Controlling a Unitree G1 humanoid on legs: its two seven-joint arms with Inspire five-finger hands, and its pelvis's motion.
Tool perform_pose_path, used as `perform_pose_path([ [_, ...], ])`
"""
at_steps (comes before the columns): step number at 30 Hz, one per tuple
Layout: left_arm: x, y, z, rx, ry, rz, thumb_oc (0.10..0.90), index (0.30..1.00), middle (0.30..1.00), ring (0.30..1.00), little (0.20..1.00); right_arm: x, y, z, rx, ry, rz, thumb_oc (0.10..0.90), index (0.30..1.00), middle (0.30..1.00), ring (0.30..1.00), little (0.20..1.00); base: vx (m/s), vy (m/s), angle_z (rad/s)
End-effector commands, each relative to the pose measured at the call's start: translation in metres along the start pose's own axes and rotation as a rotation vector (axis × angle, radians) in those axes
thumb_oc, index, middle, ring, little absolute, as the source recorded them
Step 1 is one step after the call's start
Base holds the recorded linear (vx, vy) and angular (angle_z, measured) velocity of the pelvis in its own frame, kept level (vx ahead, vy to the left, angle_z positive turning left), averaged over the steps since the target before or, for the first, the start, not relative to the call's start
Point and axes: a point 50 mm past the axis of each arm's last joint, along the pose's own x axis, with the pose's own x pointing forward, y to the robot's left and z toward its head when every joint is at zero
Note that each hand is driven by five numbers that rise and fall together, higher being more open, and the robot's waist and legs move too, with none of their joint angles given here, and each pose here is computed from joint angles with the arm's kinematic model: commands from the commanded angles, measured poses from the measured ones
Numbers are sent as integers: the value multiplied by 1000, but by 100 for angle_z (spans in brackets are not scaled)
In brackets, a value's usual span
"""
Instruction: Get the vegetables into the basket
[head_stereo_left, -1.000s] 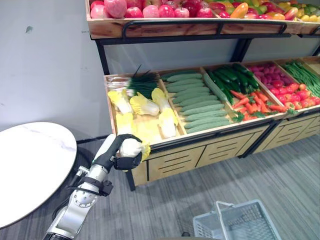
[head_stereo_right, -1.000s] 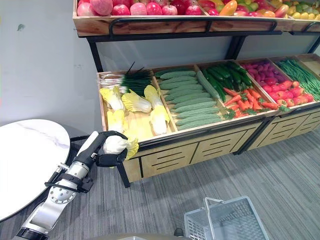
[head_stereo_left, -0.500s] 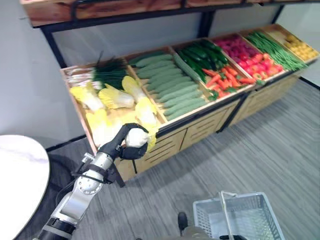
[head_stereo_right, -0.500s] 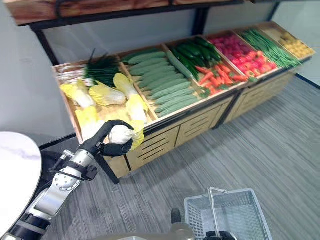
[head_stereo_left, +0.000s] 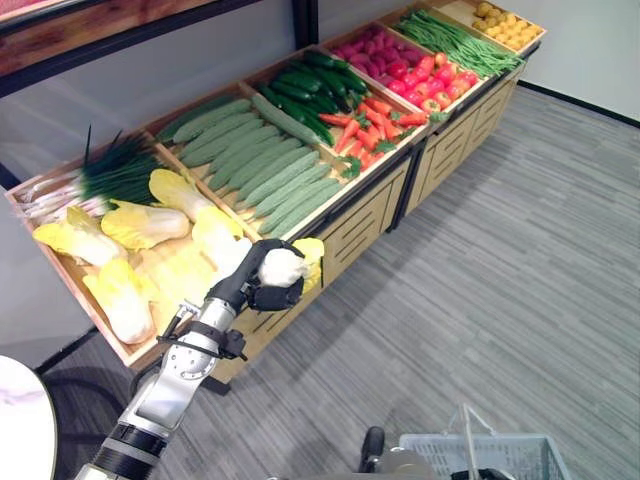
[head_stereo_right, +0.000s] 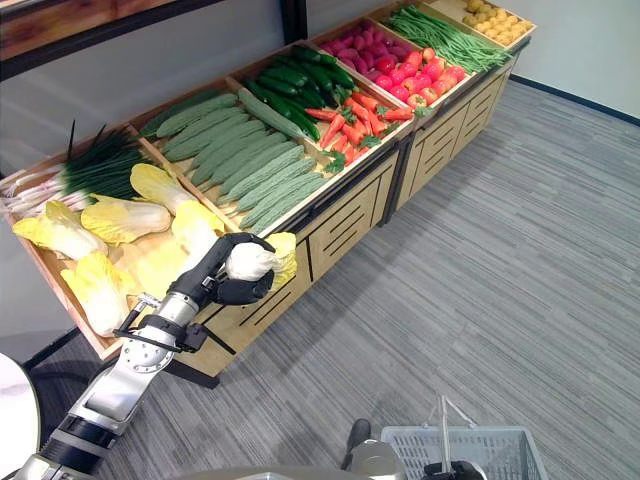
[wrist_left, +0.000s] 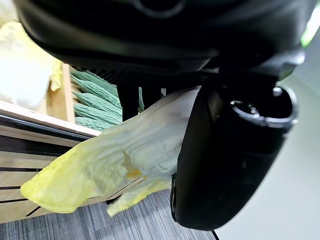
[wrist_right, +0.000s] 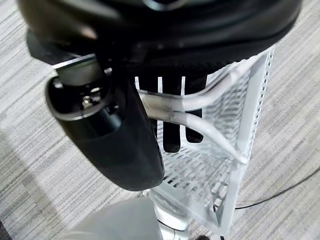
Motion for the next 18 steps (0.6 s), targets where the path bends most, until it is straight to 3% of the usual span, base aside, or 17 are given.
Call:
perform_pose_path([
  [1,9,22,46,34,-243,76,400,300,300,300,300,1,6,13,95,-58,-1,400,300,300,300,300,139,-305,33],
  [8,6,25,39,-13,-216,102,400,300,300,300,300,2,-1,24,54,-95,-12,400,300,300,300,300,113,-163,-12],
  [13,2,30,33,2,-196,156,400,300,300,300,300,2,-4,29,61,-106,-25,400,300,300,300,300,-13,161,-57],
  [18,-3,40,41,58,-232,148,400,300,300,300,300,2,-2,28,132,-110,-27,400,300,300,300,300,51,407,-80],
])
